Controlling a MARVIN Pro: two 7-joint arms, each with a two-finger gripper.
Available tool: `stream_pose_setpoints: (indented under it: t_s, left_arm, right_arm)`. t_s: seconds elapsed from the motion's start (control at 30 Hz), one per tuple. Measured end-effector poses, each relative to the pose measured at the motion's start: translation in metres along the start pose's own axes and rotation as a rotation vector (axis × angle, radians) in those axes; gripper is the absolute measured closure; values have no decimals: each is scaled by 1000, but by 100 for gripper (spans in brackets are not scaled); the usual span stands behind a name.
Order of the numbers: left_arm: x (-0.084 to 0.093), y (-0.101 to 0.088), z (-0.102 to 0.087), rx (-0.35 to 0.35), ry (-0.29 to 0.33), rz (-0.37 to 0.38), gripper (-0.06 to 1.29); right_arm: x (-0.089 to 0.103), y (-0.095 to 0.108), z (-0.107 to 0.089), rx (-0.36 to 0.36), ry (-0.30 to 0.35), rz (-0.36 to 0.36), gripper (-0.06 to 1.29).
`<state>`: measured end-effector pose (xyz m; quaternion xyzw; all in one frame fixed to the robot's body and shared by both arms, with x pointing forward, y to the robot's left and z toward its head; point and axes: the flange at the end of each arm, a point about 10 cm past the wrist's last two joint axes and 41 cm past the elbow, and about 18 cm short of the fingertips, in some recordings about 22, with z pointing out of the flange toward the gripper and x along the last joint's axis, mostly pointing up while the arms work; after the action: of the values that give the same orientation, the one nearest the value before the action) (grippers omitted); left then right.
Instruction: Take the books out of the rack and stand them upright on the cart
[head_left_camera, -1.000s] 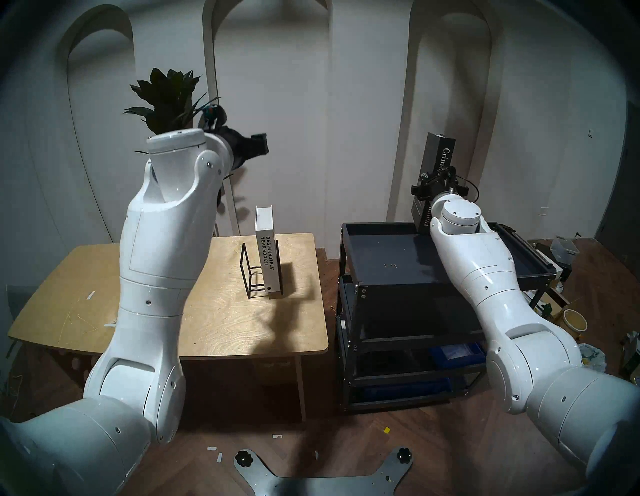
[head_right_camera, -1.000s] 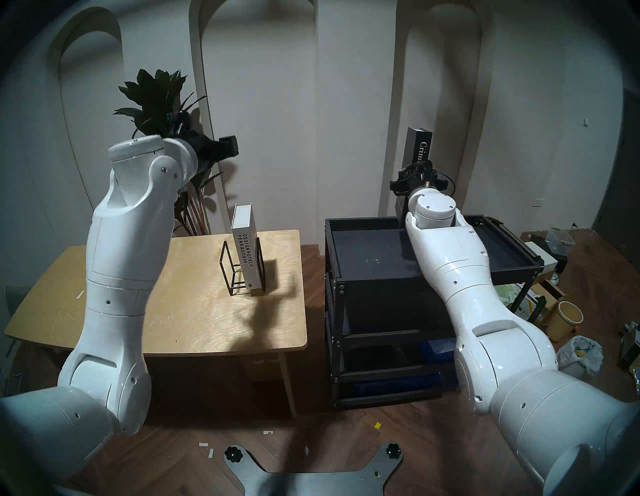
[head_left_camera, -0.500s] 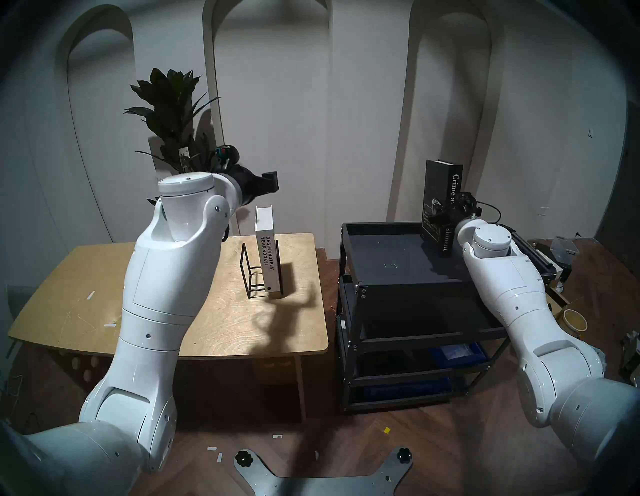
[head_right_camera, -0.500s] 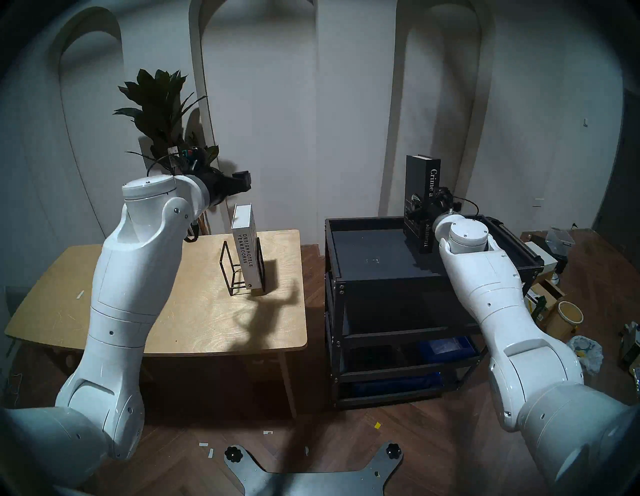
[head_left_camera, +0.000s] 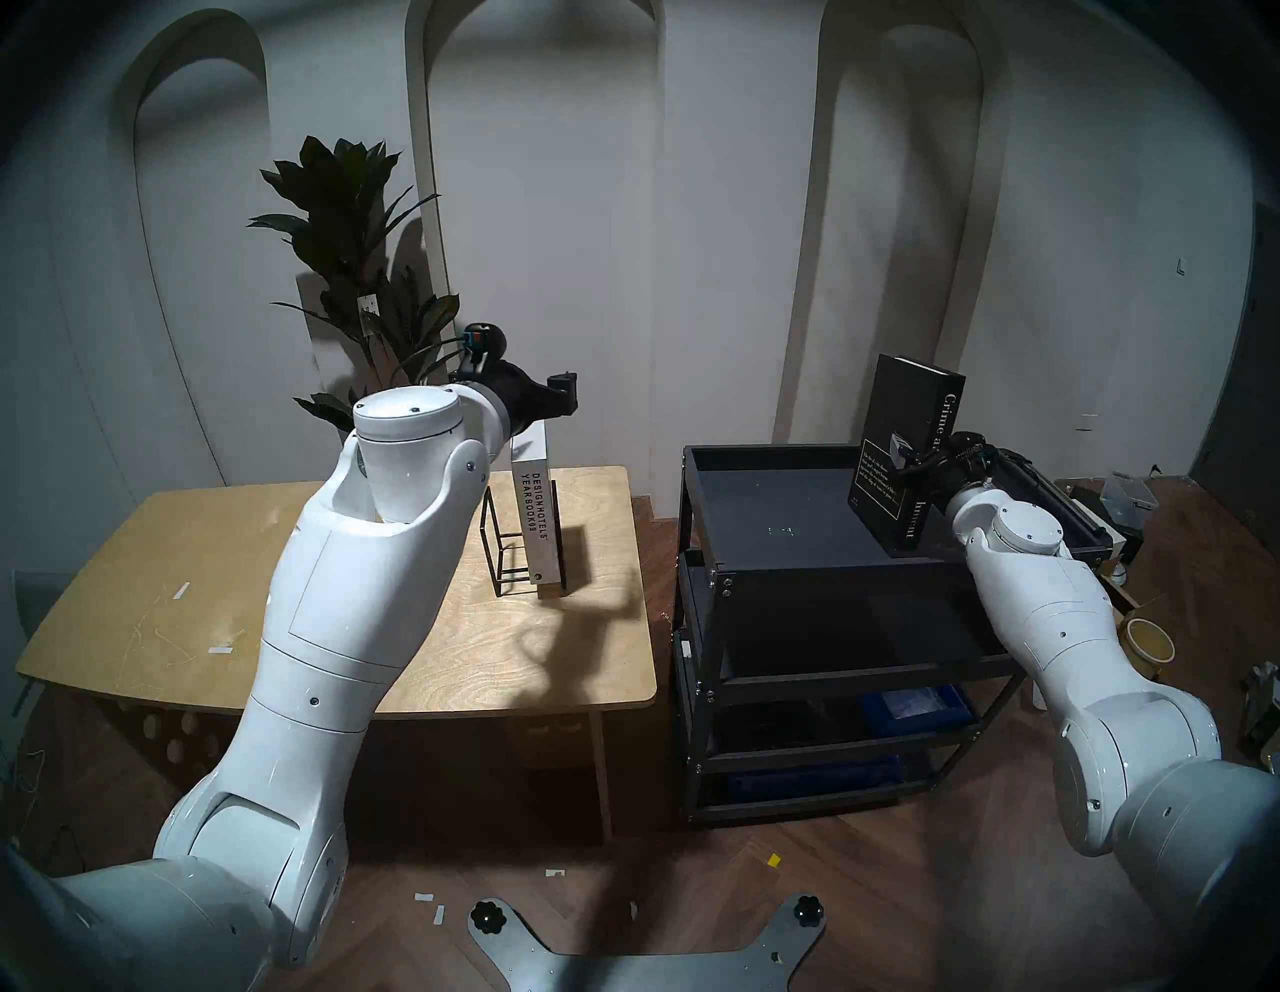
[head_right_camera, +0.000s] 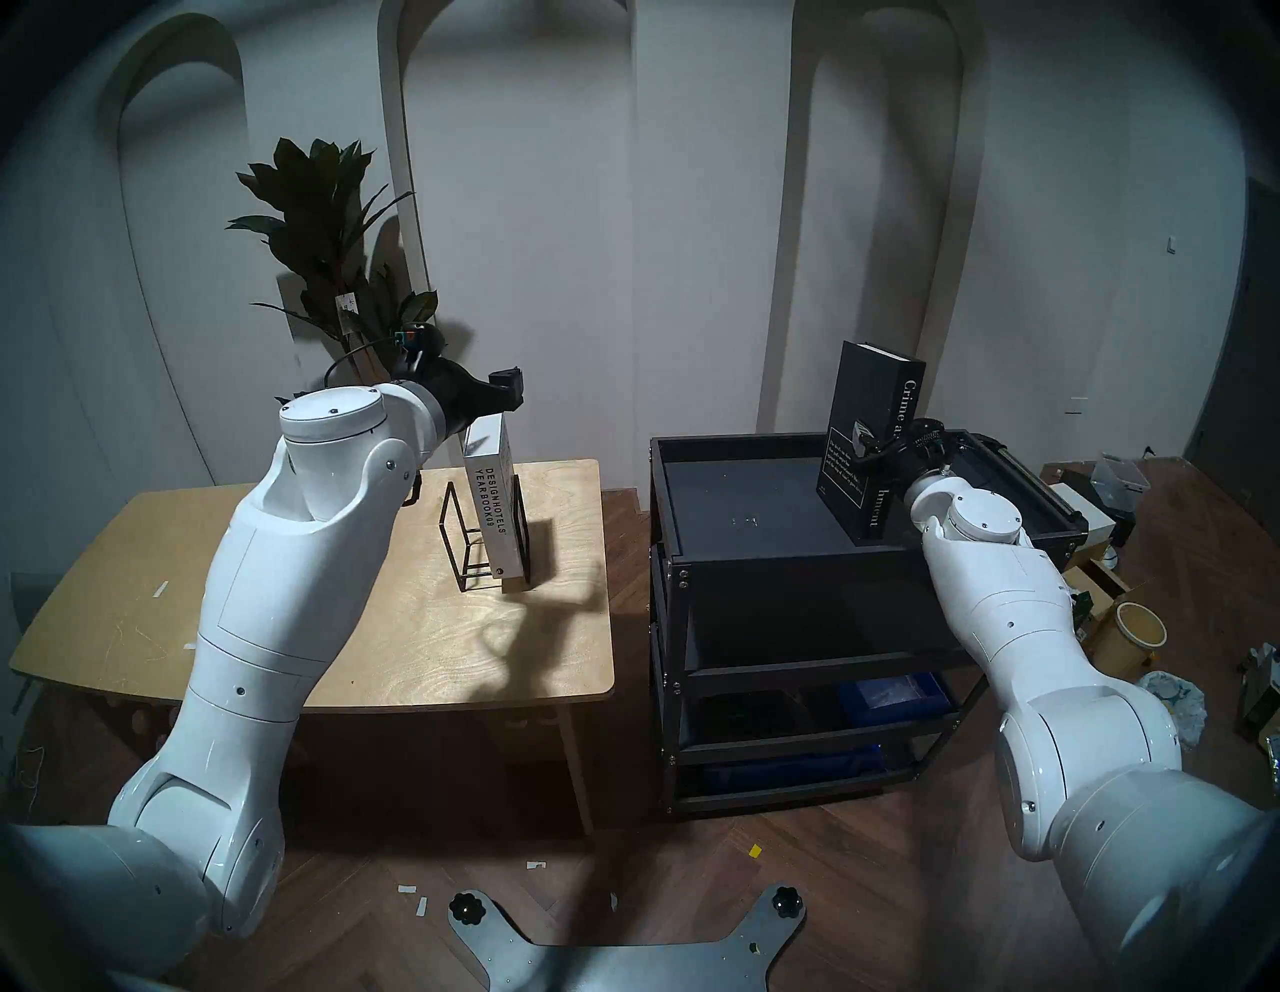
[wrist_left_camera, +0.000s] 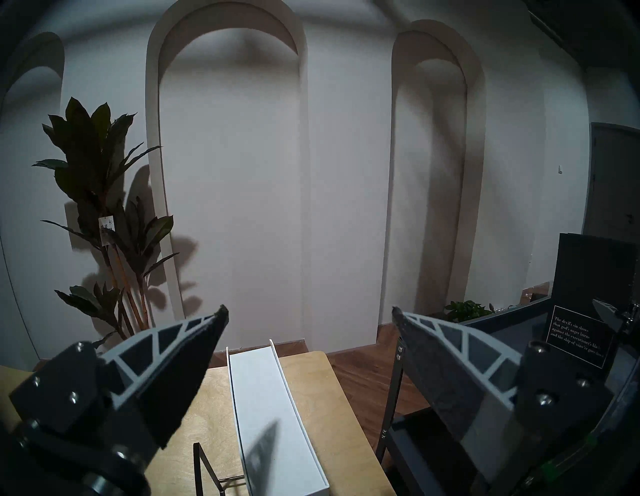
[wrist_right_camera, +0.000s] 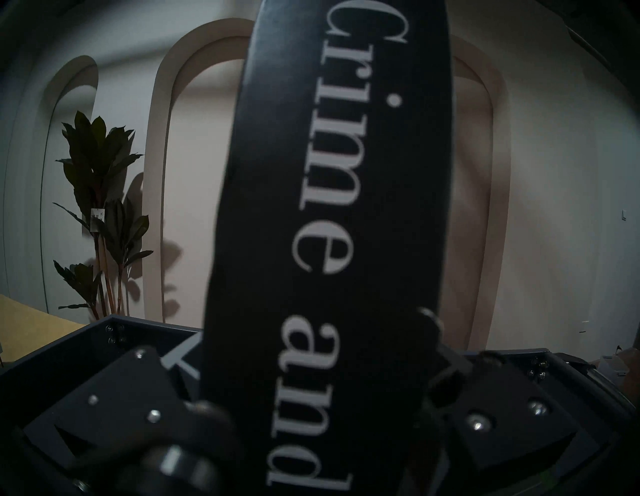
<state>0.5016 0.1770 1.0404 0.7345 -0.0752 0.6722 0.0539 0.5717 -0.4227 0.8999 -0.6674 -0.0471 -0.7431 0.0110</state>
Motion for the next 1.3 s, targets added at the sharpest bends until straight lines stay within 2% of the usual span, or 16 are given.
stream_pose_setpoints:
  t_s: [0.23, 0.47, 0.77, 0.9, 1.07, 1.3]
  left_arm:
    - [-6, 9, 4, -10, 3, 10, 0]
    - [-11, 15, 8, -9, -1, 18, 0]
    - [-12, 19, 9, -3, -1, 16, 0]
    - [-11, 19, 9, 0, 1, 12, 0]
    - [-11, 20, 9, -2, 1, 5, 0]
    - [-10, 22, 9, -9, 1, -5, 0]
  right_arm:
    - [-8, 3, 0, -2, 47, 8, 55]
    - [-11, 0, 5, 2, 63, 24, 55]
    - [9, -5, 22, 11, 80, 48, 55]
    - [13, -5, 27, 17, 65, 46, 55]
    - [2, -6, 27, 18, 23, 39, 55]
    - [-5, -9, 28, 20, 9, 26, 55]
